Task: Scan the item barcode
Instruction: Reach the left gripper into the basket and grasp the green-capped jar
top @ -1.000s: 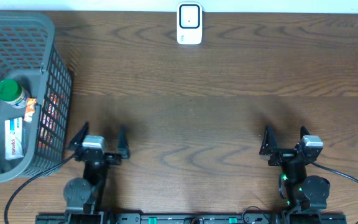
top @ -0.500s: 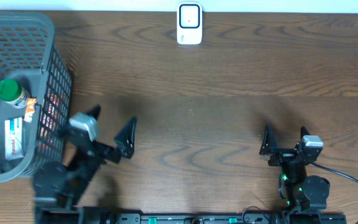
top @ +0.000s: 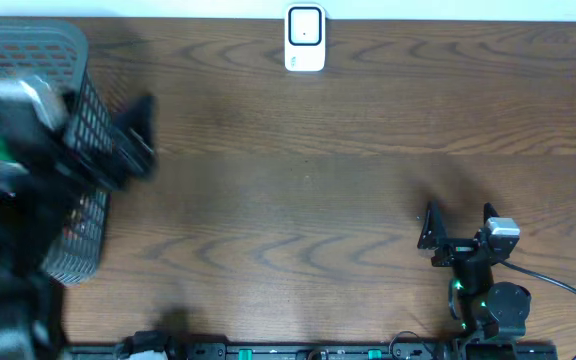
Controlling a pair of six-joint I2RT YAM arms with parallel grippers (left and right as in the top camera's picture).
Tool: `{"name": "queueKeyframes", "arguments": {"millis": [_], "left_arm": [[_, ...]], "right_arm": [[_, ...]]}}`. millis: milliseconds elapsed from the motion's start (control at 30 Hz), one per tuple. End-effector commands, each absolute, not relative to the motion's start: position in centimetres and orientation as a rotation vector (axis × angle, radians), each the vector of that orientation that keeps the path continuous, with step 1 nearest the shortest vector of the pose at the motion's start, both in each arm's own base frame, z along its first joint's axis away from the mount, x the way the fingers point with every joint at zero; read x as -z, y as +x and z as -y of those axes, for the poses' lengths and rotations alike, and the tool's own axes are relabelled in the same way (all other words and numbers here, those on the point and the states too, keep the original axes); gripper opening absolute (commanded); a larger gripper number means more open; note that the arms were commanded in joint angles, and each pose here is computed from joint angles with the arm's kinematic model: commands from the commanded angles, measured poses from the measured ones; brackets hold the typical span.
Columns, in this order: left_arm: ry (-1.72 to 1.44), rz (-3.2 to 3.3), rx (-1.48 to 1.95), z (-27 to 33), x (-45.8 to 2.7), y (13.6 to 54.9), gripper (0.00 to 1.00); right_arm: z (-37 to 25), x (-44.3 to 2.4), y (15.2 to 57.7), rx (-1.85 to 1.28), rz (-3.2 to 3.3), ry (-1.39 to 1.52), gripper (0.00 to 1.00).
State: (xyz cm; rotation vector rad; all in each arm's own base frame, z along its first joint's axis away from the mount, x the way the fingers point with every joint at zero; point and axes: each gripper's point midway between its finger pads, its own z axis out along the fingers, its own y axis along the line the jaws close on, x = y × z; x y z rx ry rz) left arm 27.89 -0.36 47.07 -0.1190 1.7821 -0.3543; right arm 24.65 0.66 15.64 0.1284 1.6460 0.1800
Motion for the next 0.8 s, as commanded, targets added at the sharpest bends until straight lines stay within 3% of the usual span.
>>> {"name": "queueKeyframes", "arguments": {"millis": [0, 100, 233, 500, 767], "left_arm": [[-0.390, -1.809, 0.190, -7.1, -49.0, 29.9, 0.98], [-0.716, -1.866, 0.155, -13.9, -47.1, 30.4, 0.98], [-1.076, -1.949, 0.191, -20.0, -41.0, 30.4, 0.98], [-1.257, -2.257, 0.092, -24.7, -30.1, 31.9, 0.98], [-1.402, -2.356, -0.122, -29.2, -23.4, 32.9, 0.98]], "right_arm": [[-0.7, -15.7, 24.6, -0.168, -1.643, 0.116, 0.99], [-0.7, -15.7, 24.6, -0.168, -1.643, 0.116, 0.99], [-0.7, -15.7, 24.6, -0.168, -1.643, 0.116, 0.99], [-0.7, -15.7, 24.6, -0.168, -1.643, 0.116, 0.99], [-0.7, -15.7, 24.6, -0.168, -1.643, 0.116, 0.99]]}}
